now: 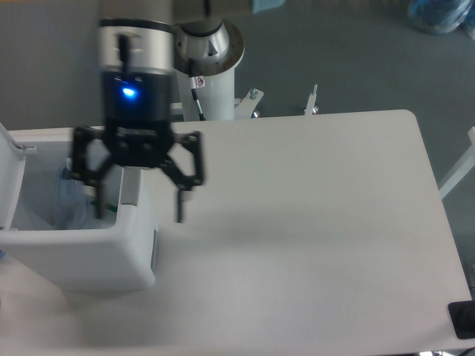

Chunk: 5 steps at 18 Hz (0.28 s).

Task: Place the trash in the trash can
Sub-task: 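Release the bottle into the bin and raise the gripper away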

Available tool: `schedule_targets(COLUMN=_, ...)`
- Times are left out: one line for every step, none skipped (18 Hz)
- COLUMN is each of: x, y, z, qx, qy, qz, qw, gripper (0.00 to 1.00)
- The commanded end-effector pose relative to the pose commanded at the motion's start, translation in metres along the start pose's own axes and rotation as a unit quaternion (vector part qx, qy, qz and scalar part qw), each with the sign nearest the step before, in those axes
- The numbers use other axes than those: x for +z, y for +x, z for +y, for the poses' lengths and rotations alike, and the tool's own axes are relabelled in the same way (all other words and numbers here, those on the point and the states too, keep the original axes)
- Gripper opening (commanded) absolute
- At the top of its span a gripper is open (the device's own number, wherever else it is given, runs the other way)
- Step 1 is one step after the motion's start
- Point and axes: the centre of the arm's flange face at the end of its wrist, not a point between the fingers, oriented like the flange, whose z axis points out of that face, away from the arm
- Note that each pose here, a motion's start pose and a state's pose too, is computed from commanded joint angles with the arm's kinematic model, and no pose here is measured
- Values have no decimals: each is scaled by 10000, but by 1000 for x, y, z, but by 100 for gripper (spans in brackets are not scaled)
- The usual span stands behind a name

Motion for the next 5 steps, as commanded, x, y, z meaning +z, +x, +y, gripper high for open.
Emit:
schedule_targets(x=3, y=-7, z=7, qx=219, qy=-58, qz=-15, qw=9997, gripper=100)
schedule_targets(x=6, y=-9, z=13, qx=439, qy=-111, qz=-7, qw=9990, gripper=100)
schedule_targets(x=7, y=-10, z=15, qx=578, qy=-134, qz=-3, qw=9982, gripper=100)
schedule_targets(x=9, y=-10, z=18, qx=626, qy=-167, qz=14, qw=9979, gripper=100)
schedule_targets(x=12, y=-13, z=25, qx=596, qy=-216, qz=23, qw=9980, gripper=100)
